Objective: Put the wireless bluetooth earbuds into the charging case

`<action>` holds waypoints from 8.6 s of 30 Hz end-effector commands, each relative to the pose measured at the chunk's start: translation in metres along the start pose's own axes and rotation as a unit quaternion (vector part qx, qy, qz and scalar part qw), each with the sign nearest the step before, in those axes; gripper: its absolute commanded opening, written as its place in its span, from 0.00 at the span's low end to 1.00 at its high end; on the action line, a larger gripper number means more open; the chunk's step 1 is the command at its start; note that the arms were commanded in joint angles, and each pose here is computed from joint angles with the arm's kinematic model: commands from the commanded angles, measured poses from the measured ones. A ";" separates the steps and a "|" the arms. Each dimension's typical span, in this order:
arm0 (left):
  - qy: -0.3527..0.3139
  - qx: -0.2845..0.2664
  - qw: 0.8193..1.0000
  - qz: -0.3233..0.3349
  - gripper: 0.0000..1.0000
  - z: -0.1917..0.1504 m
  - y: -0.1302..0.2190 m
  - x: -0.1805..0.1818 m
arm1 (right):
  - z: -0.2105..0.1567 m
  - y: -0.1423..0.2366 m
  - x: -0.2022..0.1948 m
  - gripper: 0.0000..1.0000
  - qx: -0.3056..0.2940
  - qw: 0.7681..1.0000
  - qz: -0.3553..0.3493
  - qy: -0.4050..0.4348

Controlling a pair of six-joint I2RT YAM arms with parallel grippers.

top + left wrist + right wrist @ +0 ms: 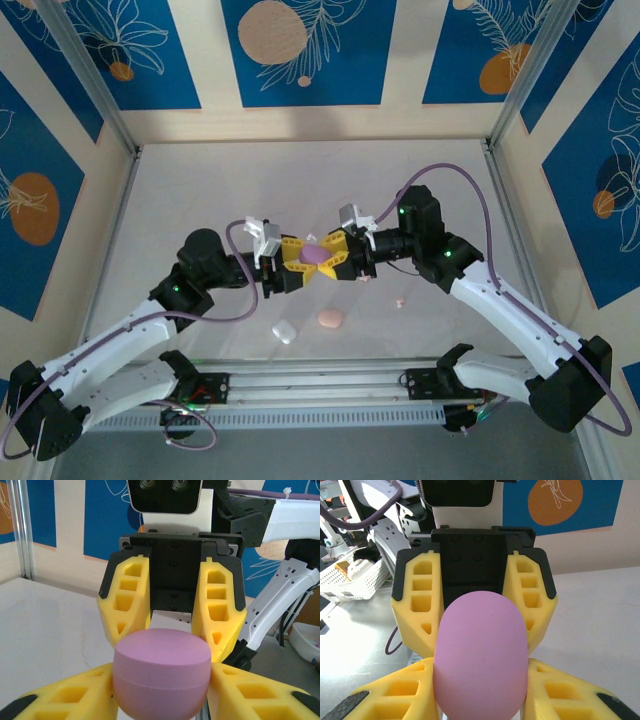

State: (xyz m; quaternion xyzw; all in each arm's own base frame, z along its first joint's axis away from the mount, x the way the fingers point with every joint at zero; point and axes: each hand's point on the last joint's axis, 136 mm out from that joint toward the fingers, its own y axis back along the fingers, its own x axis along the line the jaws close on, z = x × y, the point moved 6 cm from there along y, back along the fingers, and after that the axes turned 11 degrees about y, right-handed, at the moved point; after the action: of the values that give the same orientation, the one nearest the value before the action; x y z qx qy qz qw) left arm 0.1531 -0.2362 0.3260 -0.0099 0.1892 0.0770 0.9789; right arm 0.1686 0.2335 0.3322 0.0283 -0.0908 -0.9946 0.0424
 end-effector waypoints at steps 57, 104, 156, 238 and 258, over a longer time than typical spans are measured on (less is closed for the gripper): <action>-0.043 0.007 0.997 -0.061 0.17 0.011 0.006 -0.023 | 0.016 0.007 -0.017 0.51 0.003 0.996 -0.053 -0.071; -0.010 -0.009 0.999 -0.031 0.51 0.002 0.002 -0.009 | 0.032 -0.004 -0.011 0.10 0.003 0.998 -0.067 0.019; -0.038 -0.078 0.979 0.186 0.24 -0.037 0.035 0.040 | -0.117 0.053 -0.083 0.39 0.159 0.772 -0.327 -0.521; -0.035 -0.104 0.978 0.176 0.26 -0.014 0.057 0.012 | -0.240 -0.074 -0.067 0.40 0.447 0.679 -0.249 -0.526; -0.038 -0.107 0.977 0.179 0.26 -0.013 0.060 0.009 | -0.247 -0.083 -0.073 0.35 0.474 0.679 -0.241 -0.505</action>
State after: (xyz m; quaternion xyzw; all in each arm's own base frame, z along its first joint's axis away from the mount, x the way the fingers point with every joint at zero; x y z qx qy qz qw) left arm 0.1507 -0.1792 0.2883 -0.0474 0.1545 0.2722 0.9486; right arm 0.2537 0.2766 0.0788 -0.4450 -0.5334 -0.6633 -0.2783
